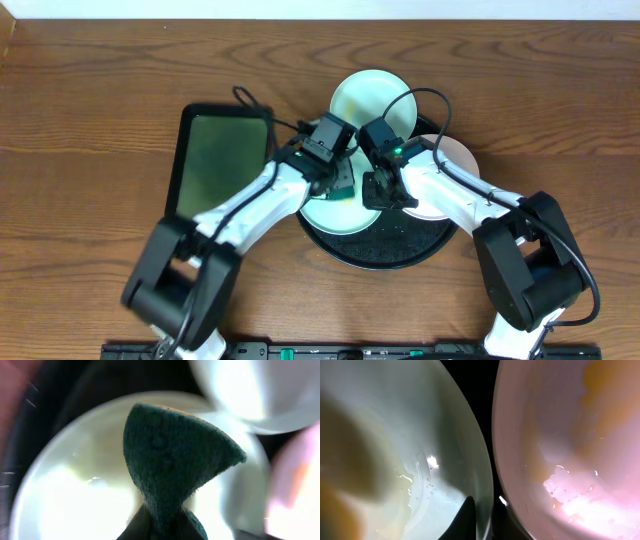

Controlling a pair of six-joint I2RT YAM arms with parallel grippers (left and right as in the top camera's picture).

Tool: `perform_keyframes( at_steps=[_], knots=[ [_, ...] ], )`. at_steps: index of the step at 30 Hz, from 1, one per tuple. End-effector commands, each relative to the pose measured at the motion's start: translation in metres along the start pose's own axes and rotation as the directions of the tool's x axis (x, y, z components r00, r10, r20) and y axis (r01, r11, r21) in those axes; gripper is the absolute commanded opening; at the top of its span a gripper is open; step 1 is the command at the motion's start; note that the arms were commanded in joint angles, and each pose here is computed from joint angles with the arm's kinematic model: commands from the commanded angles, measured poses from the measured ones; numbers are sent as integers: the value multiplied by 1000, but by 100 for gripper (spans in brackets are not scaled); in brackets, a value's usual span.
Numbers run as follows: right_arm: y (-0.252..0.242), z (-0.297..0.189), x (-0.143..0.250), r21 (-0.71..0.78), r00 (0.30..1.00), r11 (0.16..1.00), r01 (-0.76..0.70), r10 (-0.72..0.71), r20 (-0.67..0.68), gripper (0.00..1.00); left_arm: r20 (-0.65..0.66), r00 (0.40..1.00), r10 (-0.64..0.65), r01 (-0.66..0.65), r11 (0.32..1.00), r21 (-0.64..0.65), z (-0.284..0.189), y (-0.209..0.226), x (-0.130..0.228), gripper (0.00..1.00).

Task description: Clean dirty plates on tray and stack at the side

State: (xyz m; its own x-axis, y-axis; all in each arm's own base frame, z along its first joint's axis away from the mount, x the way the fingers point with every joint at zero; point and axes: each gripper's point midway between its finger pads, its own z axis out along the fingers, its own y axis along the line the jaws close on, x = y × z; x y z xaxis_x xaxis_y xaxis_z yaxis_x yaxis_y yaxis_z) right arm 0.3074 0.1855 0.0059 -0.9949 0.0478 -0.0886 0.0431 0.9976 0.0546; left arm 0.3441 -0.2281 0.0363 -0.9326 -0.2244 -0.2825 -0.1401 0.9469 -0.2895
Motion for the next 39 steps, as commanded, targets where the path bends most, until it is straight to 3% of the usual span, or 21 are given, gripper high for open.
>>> perform_keyframes(
  at_steps=[1, 5, 13, 20, 25, 28, 33, 39],
  knots=[
    [-7, 3, 0, 47, 1000, 999, 16, -16, 5, 7, -49, 999, -15, 10, 994, -108, 24, 29, 16, 8],
    [-9, 2, 3, 51, 1000, 999, 17, -16, -7, 1, 38, 999, -11, 22, 956, -294, 15, 70, 0, 7],
    [-8, 1, 4, 52, 999, 998, 38, -38, -9, 1, 215, 976, 26, 79, 881, -467, -37, 109, -36, 7],
    [-1, -24, -4, 12, 997, 999, 50, -51, 56, 1, 318, 948, -13, 128, 931, -341, -91, 91, -53, 7],
    [10, -65, -16, -34, 977, 992, 123, -115, 177, 1, 325, 940, -99, 155, 976, -151, -131, 74, -57, 7],
    [9, -88, -24, -12, 954, 989, 147, -138, 265, 1, 333, 929, -158, 204, 973, -109, -150, 87, -61, 8],
    [-9, -126, -41, 138, 887, 979, 150, -195, 418, 1, 340, 904, -260, 324, 935, -147, -168, 134, -65, 7],
    [-35, -169, -58, 449, 766, 884, 130, -377, 521, 1, 334, 860, -385, 473, 847, -242, -178, 198, -59, 7]
  ],
)
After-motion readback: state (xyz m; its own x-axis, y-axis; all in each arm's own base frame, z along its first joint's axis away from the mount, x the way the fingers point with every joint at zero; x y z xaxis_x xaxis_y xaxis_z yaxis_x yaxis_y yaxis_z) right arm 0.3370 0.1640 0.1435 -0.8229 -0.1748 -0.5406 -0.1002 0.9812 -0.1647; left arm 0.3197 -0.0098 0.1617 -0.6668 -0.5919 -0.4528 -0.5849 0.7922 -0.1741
